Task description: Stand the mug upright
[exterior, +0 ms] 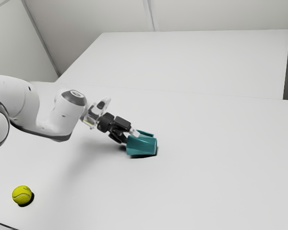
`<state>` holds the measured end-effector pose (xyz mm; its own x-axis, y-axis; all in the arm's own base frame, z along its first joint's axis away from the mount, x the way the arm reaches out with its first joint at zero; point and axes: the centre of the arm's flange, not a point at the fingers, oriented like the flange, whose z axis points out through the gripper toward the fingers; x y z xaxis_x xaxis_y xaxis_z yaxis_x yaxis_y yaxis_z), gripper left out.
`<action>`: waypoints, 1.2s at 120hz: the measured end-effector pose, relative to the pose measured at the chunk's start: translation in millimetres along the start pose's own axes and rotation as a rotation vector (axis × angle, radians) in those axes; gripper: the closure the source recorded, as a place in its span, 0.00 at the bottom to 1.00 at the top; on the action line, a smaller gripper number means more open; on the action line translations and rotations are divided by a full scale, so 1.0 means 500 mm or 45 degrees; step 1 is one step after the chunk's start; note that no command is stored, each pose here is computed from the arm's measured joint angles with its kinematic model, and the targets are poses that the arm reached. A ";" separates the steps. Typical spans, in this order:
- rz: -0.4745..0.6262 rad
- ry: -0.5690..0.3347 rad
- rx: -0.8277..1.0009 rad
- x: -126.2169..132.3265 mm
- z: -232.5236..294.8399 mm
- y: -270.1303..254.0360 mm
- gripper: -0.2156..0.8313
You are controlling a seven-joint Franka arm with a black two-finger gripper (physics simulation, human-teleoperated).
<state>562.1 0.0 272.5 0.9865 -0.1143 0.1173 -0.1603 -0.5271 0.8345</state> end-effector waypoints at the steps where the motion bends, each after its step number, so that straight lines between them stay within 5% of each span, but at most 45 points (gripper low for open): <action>1: 0.000 0.000 -0.002 0.000 0.001 -0.001 0.21; 12: 0.003 0.008 -0.026 0.000 0.011 -0.003 0.25; 50: 0.036 0.027 -0.051 -0.006 0.009 -0.005 0.68; 79: 0.073 0.027 -0.054 -0.005 0.010 0.001 0.85; 144: 0.259 0.033 0.042 0.015 -0.022 0.089 0.94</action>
<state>562.9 -15.1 316.4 0.9343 -0.1997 0.2955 -0.3566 -0.5230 0.7741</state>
